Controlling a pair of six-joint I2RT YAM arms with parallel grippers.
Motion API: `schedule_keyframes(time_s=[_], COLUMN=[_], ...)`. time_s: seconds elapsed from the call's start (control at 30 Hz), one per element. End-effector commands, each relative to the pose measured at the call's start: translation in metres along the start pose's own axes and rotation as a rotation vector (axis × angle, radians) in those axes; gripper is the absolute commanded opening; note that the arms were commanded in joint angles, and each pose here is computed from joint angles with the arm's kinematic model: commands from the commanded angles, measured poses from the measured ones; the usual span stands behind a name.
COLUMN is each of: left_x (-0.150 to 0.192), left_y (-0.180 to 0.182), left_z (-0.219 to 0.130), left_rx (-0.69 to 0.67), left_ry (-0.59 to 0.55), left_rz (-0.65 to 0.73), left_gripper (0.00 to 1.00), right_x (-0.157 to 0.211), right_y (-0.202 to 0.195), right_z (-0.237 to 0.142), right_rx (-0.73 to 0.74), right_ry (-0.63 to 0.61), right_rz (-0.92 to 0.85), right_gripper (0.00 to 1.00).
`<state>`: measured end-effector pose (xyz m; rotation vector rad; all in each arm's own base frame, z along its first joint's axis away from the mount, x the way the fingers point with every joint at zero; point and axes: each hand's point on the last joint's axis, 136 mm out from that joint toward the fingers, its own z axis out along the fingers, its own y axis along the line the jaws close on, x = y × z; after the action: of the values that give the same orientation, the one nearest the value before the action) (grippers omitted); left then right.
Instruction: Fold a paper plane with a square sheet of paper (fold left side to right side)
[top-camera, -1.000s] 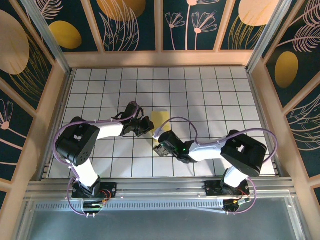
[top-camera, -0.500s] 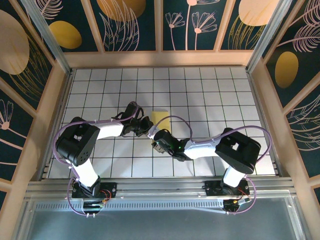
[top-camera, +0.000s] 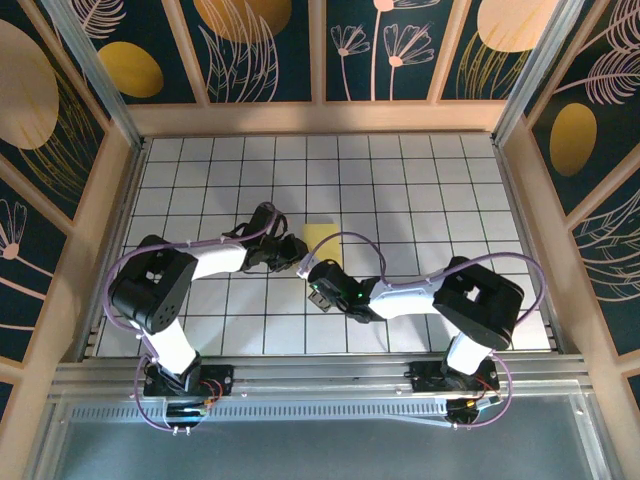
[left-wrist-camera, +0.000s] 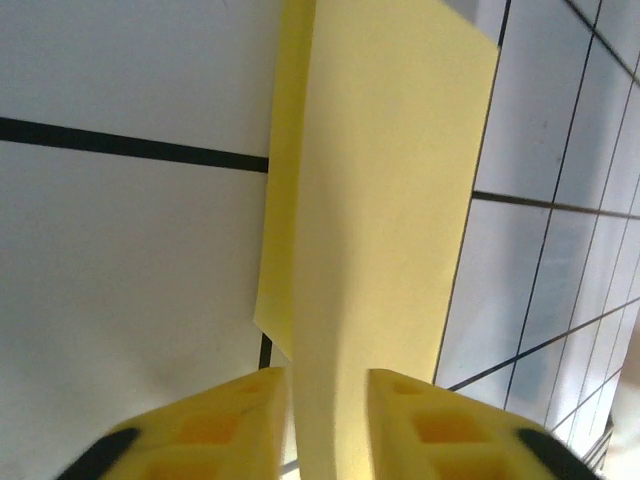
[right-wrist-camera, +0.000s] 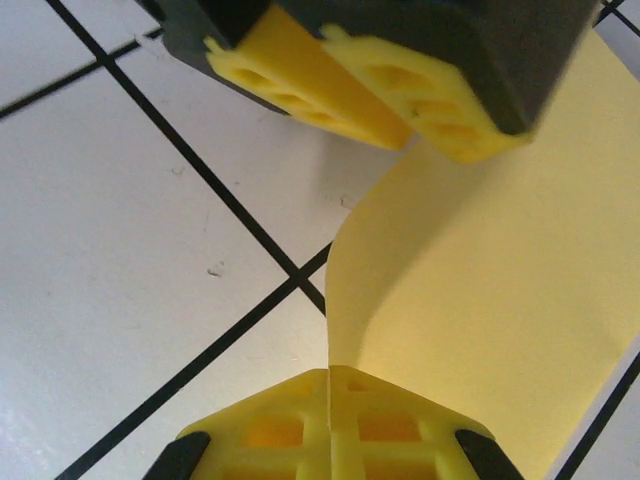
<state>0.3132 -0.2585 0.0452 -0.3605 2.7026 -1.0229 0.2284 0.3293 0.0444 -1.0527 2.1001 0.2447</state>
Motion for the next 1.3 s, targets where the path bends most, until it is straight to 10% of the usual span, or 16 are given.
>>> schedule_keyframes(time_s=[0.0,0.53,1.27], left_x=[-0.016,-0.041,-0.007], left_y=[0.003,-0.022,0.018], left_z=[-0.024,0.002,0.06], left_rx=[-0.054,0.037,-0.163], left_ry=[-0.044,0.034,0.176], left_rz=[0.021,0.103,0.15], left_gripper=[0.33,0.09,0.01], right_x=[-0.007,-0.001,0.011], right_y=[0.001,0.006,-0.007], right_z=[-0.009,-0.001,0.003], right_rx=[-0.092,-0.394,-0.431], right_ry=[-0.01,0.033,0.074], right_rz=[0.095,0.332,0.44], right_gripper=[0.0,0.0,0.0])
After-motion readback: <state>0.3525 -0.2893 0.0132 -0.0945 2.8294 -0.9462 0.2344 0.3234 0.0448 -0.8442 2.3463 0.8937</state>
